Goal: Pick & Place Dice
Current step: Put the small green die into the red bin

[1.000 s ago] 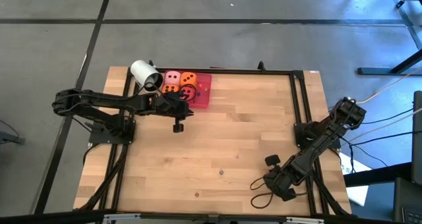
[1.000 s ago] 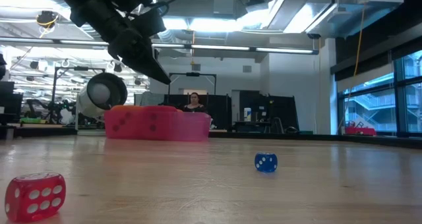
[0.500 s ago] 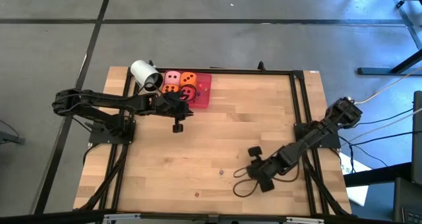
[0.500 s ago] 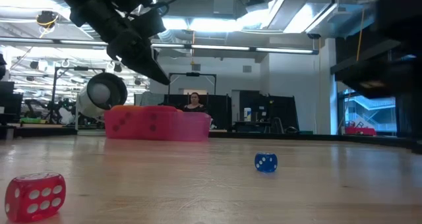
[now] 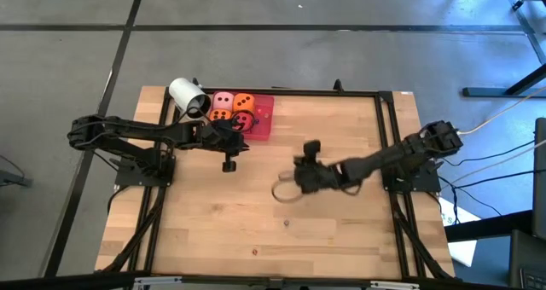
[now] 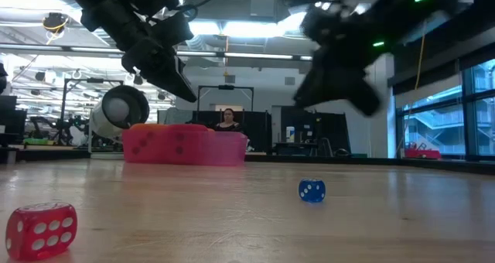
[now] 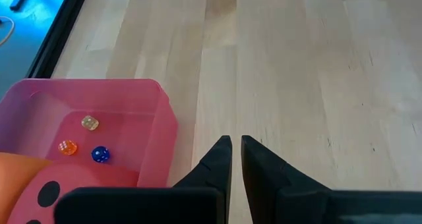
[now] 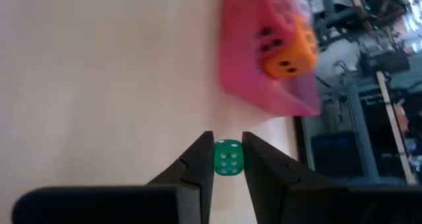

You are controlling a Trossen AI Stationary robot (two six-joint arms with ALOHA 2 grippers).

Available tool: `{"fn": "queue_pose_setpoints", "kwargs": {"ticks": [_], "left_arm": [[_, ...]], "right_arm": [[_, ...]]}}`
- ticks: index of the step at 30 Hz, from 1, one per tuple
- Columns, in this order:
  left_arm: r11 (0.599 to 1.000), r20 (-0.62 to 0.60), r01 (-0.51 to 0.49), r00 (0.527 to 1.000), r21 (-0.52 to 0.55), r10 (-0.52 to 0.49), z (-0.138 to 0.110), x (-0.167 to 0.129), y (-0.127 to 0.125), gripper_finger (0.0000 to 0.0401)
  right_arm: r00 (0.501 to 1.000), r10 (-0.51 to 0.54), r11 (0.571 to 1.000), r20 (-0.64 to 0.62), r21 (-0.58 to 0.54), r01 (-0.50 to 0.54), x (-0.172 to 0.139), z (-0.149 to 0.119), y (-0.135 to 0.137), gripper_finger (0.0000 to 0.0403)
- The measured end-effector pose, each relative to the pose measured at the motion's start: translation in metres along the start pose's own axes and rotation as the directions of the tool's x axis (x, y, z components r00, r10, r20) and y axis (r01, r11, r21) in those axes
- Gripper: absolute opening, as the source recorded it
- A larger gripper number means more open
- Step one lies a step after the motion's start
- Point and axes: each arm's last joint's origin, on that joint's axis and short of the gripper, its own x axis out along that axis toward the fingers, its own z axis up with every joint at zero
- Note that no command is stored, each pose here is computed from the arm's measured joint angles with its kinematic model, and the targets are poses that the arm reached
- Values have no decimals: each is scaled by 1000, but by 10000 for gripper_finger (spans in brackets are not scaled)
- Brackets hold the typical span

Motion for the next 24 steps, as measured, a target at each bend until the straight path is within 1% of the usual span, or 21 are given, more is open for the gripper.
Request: {"fn": "queue_pose_setpoints", "kwargs": {"ticks": [3, 6, 8, 11, 14, 17, 19, 21, 24], "left_arm": [[1000, 0, 0, 1000, 0, 0, 0, 0, 0, 29], [1000, 0, -1, 1000, 16, 1, 0, 0, 0, 29], [1000, 0, 0, 1000, 16, 0, 0, 0, 0, 29], [1000, 0, 0, 1000, 16, 0, 0, 0, 0, 29], [1000, 0, -1, 1000, 17, 1, 0, 0, 0, 29], [1000, 1, -1, 1000, 19, 1, 0, 0, 0, 29], [1000, 0, 0, 1000, 23, 0, 0, 0, 0, 29], [1000, 1, 2, 1000, 24, -2, 0, 0, 0, 29], [1000, 1, 4, 1000, 24, -4, 0, 0, 0, 29]], "right_arm": [[998, -8, 996, 54, 86, 3, 22, 2, -27, 67], [984, 25, 979, 179, 197, -61, 40, 3, -55, 63], [957, 42, 957, 286, 265, -121, 50, 3, -74, 65], [903, 47, 913, 427, 349, -212, 62, 0, -98, 73], [869, 68, 867, 490, 403, -295, 76, -8, -113, 78], [886, 72, 823, 458, 475, -312, 93, -20, -117, 77], [898, 76, 800, 434, 511, -315, 105, -23, -116, 73], [907, 83, 798, 413, 517, -308, 118, -22, -113, 68], [918, 67, 820, 392, 502, -274, 133, -15, -111, 65]]}}
